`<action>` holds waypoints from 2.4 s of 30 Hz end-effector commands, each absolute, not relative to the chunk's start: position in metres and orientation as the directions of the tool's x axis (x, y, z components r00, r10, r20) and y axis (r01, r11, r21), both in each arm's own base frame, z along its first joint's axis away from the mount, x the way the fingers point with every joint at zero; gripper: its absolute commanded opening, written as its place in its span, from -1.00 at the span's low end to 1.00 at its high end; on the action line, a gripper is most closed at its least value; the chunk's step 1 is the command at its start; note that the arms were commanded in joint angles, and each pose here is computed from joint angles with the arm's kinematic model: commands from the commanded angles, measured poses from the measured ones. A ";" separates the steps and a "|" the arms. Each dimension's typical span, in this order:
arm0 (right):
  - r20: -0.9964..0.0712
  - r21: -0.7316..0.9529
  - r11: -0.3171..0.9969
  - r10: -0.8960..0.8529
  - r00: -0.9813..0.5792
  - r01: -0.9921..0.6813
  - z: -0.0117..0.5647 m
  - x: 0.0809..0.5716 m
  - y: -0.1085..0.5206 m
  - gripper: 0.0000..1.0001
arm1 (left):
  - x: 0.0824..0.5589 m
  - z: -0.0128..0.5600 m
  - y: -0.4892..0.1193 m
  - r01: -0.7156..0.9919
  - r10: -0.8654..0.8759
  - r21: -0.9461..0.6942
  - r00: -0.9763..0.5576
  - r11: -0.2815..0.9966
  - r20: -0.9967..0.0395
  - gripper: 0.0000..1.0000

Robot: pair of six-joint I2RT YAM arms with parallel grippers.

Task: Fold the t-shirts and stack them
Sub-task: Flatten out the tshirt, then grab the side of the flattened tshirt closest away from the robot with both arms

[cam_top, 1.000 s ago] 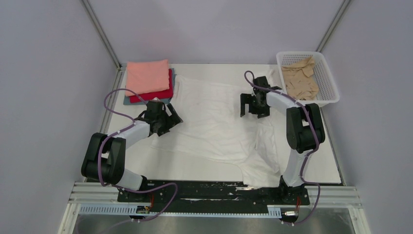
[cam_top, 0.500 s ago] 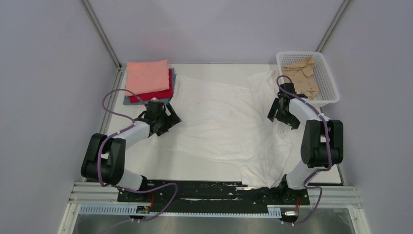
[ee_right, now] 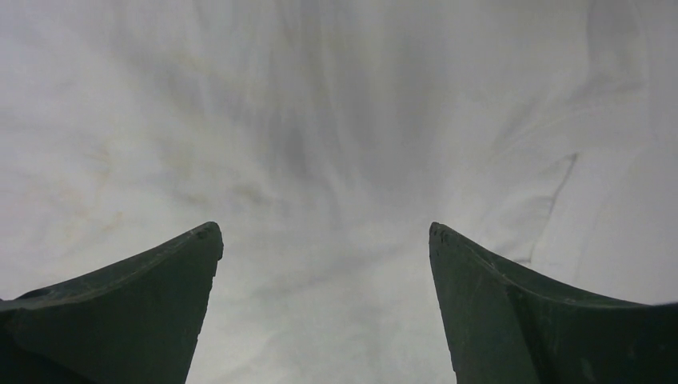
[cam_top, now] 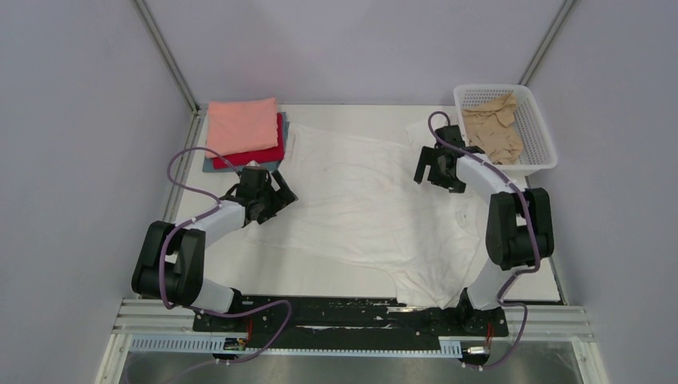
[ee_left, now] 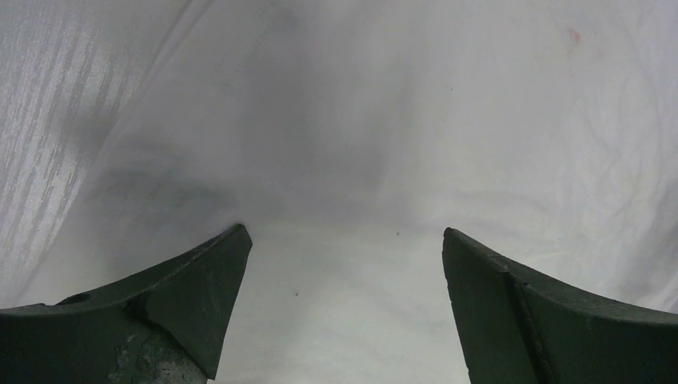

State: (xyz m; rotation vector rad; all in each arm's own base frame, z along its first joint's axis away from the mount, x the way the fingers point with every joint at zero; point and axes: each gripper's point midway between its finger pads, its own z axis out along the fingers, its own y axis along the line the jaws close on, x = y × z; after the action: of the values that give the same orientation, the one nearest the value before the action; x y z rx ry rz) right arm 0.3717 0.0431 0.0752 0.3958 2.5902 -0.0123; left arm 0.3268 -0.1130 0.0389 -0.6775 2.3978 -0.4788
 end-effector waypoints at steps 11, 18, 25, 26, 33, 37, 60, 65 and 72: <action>-0.481 0.048 0.979 0.196 -0.855 0.198 0.017 0.498 0.055 1.00 | 0.302 0.016 -0.102 -0.412 -0.568 -0.411 -0.718 0.813 -0.403 1.00; -0.480 0.065 0.989 0.149 -0.865 0.134 0.009 0.543 0.051 1.00 | 0.311 0.019 -0.111 -0.402 -0.576 -0.445 -0.723 0.800 -0.382 1.00; -0.579 0.043 0.996 0.090 -0.811 0.080 0.041 0.587 0.048 1.00 | 0.322 0.036 -0.110 -0.398 -0.591 -0.463 -0.690 0.792 -0.418 1.00; -0.593 0.055 0.996 0.088 -0.800 0.069 0.052 0.589 0.051 1.00 | 0.324 0.042 -0.110 -0.392 -0.588 -0.464 -0.688 0.794 -0.425 1.00; -0.693 -0.020 1.000 -0.004 -0.721 0.014 0.154 0.548 0.080 1.00 | 0.305 0.080 -0.084 -0.423 -0.588 -0.409 -0.599 0.809 -0.544 1.00; -0.729 -0.009 0.996 0.056 -0.682 0.091 0.188 0.493 0.090 1.00 | 0.262 0.080 -0.051 -0.524 -0.617 -0.345 -0.539 0.779 -0.574 1.00; -0.712 0.231 0.932 0.359 -0.604 0.281 0.163 0.294 0.062 1.00 | 0.224 0.019 -0.038 -0.692 -0.771 -0.371 -0.444 0.619 -0.457 0.09; -0.688 0.203 0.937 0.344 -0.639 0.286 0.162 0.273 0.057 1.00 | 0.226 0.006 -0.044 -0.692 -0.781 -0.383 -0.455 0.612 -0.428 -0.21; -0.509 0.070 0.976 0.214 -0.834 0.208 0.131 0.216 0.075 0.97 | 0.225 0.006 -0.040 -0.688 -0.775 -0.382 -0.446 0.617 -0.449 -1.00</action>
State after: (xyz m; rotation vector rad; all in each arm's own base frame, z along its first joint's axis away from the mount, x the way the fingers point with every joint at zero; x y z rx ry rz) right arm 0.2580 0.0608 0.1482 0.3940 2.3886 0.0733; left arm 0.2385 -0.0431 0.0183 -1.1191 2.2280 -0.2107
